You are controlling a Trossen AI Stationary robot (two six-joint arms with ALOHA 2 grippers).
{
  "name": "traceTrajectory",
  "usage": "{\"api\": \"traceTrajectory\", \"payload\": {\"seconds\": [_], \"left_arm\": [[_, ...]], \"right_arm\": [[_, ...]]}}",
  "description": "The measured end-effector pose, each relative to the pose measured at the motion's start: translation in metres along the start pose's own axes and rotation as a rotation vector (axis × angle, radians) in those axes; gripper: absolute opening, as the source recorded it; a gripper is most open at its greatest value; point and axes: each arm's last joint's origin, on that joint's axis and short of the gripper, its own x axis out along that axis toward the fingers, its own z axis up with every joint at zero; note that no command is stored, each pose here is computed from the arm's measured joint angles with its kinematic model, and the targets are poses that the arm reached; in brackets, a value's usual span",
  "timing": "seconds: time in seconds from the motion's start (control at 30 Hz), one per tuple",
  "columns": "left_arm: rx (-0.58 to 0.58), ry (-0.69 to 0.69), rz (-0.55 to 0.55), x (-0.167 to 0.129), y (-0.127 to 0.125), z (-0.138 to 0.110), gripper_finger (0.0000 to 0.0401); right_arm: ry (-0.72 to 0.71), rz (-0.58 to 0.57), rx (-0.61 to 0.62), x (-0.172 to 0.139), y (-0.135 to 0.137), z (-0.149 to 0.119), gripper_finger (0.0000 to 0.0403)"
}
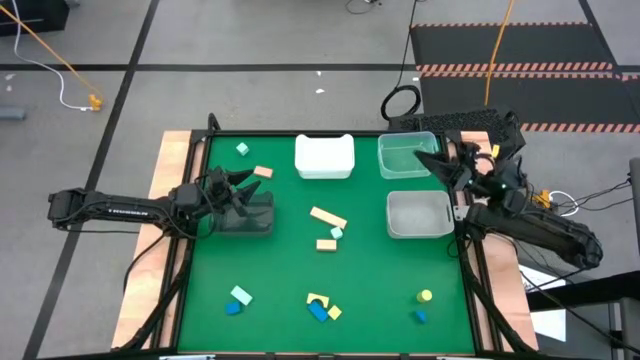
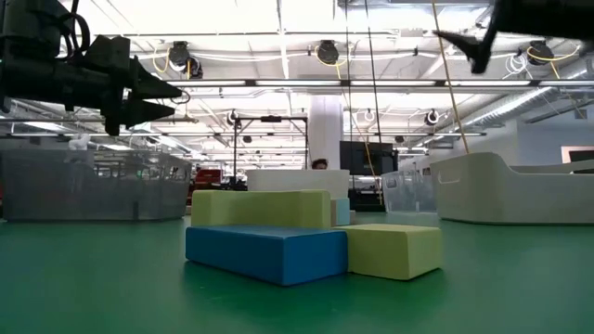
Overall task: Sort & place blocks by color
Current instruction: Put the top right green block into the transparent bin
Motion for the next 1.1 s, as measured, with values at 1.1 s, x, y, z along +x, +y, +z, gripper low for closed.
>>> {"api": "traceTrajectory", "payload": {"seconds": [1.1], "left_arm": [[0.0, 0.0, 0.0, 0.0, 0.0, 0.0, 0.0257]], "right_arm": [[1.399, -0.321, 0.602, 0.042, 0.054, -0.138, 0.0349]]}}
